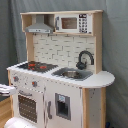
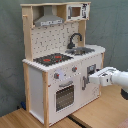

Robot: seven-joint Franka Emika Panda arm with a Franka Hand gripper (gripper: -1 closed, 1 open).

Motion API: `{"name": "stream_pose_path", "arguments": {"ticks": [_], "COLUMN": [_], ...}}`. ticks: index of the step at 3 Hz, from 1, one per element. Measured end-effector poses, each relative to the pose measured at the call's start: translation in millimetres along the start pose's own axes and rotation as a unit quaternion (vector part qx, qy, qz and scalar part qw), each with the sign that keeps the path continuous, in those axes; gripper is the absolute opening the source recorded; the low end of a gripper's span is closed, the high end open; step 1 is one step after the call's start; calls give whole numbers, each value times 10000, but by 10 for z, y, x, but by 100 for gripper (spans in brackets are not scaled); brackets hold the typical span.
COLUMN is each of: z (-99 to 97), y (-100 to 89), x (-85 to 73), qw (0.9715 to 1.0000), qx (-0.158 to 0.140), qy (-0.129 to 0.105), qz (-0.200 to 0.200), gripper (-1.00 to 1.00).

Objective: Play with the kitchen

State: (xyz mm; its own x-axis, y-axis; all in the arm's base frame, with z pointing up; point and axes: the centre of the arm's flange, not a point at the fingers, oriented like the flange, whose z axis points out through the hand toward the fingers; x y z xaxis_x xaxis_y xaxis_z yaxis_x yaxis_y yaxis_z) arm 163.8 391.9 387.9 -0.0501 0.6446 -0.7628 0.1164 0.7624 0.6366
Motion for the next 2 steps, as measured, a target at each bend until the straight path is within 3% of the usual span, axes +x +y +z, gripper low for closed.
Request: {"name": "stream_pose_path", "arguments": {"ticks": [2], "z": [470], "y": [-107], "x": [16], "qw": [9999], "qx": [-17], "qy": [-69], "qz": [-78], "gripper": [100]}}
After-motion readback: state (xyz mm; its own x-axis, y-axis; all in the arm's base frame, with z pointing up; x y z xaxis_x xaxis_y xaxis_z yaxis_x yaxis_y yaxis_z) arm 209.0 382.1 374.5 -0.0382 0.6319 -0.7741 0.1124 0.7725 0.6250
